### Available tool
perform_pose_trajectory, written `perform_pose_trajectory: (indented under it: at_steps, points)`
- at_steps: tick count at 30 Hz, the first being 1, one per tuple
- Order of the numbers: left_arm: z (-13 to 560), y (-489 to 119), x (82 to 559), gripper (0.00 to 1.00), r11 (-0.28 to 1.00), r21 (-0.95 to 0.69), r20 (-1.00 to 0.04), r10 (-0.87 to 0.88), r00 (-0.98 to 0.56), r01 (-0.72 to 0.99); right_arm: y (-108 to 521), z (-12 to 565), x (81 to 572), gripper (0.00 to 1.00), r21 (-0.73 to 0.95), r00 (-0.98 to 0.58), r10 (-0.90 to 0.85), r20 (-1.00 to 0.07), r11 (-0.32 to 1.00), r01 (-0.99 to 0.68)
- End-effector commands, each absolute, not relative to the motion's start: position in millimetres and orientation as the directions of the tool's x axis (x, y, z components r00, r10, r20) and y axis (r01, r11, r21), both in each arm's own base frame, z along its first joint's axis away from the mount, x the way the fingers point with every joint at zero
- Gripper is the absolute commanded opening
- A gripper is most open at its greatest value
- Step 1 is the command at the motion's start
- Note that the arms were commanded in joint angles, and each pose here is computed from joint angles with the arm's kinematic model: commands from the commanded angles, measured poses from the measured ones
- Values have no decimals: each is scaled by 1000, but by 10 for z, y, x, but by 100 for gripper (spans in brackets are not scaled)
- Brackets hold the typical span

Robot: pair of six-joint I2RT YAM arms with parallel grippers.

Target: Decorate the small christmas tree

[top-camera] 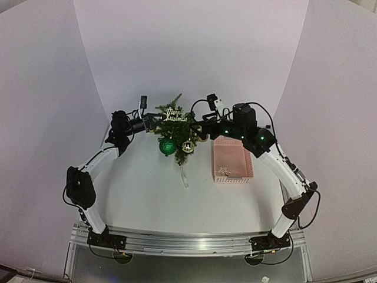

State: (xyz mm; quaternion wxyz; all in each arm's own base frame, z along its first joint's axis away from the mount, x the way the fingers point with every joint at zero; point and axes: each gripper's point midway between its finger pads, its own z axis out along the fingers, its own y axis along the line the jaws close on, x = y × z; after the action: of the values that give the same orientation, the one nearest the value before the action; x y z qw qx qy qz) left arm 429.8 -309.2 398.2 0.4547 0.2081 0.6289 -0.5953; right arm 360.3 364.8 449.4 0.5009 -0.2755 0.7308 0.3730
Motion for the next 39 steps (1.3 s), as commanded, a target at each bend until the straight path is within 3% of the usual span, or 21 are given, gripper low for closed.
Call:
perform_pose_trajectory:
  at_steps: [1,21,33,39]
  points:
    - [3972,-3095,4323,0,200,-538,-829,-299,-472,819,3663,4660,3563,91,274,-323,3,-946,536,-799]
    - [3697,-3192,4290,0,182,-575,-807,-287,-516,798,3665,4667,3515,91,289,-332,10,-943,513,-808]
    - [3996,-3201,4291,0,150,-524,-828,-320,-460,838,3669,4664,3488,92,292,-332,10,-943,500,-815]
    - [3813,-3215,4305,0,165,-543,-823,-298,-483,823,3661,4702,3478,92,285,-322,13,-947,498,-819]
